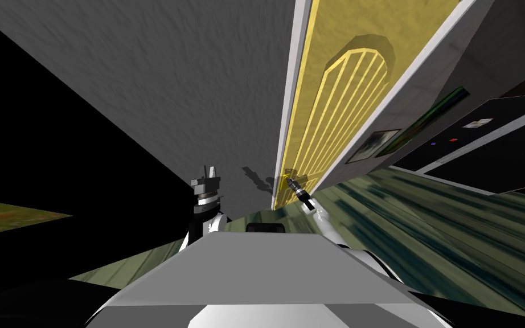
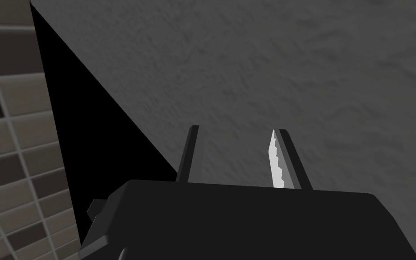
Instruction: Pull the door open
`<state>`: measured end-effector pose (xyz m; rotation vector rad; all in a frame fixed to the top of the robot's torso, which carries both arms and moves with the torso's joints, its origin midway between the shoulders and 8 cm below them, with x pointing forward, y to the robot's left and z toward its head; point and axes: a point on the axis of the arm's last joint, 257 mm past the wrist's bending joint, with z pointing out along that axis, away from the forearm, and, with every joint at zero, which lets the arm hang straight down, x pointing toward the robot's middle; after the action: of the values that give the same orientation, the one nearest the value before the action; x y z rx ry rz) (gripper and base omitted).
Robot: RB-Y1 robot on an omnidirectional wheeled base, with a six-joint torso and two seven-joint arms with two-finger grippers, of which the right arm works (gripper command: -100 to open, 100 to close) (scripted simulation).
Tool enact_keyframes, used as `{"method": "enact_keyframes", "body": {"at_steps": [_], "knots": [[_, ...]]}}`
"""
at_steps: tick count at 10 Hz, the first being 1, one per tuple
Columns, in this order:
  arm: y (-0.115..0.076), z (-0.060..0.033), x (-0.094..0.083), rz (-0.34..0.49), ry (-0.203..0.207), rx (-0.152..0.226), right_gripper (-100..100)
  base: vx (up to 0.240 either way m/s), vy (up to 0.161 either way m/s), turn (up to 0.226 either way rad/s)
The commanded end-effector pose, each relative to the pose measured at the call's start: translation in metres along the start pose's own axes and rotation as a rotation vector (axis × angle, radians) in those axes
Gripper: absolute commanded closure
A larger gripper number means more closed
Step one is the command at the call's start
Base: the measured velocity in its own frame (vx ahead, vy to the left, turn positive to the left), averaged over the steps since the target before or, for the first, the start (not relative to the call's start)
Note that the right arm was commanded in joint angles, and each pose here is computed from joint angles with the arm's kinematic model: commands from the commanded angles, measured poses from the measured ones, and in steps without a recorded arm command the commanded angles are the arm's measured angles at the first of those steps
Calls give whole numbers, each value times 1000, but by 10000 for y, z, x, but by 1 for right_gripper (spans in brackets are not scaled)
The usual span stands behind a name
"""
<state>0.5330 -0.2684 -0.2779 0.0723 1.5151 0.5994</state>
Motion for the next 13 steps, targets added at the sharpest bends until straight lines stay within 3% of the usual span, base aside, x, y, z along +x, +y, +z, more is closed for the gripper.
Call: {"method": "enact_keyframes", "body": {"at_steps": [1, 13], "knots": [[19, 25, -57, 71, -20, 0, 100, -83, -74, 129], [-198, 117, -336, 669, -173, 52, 100, -85, -78, 151]]}}
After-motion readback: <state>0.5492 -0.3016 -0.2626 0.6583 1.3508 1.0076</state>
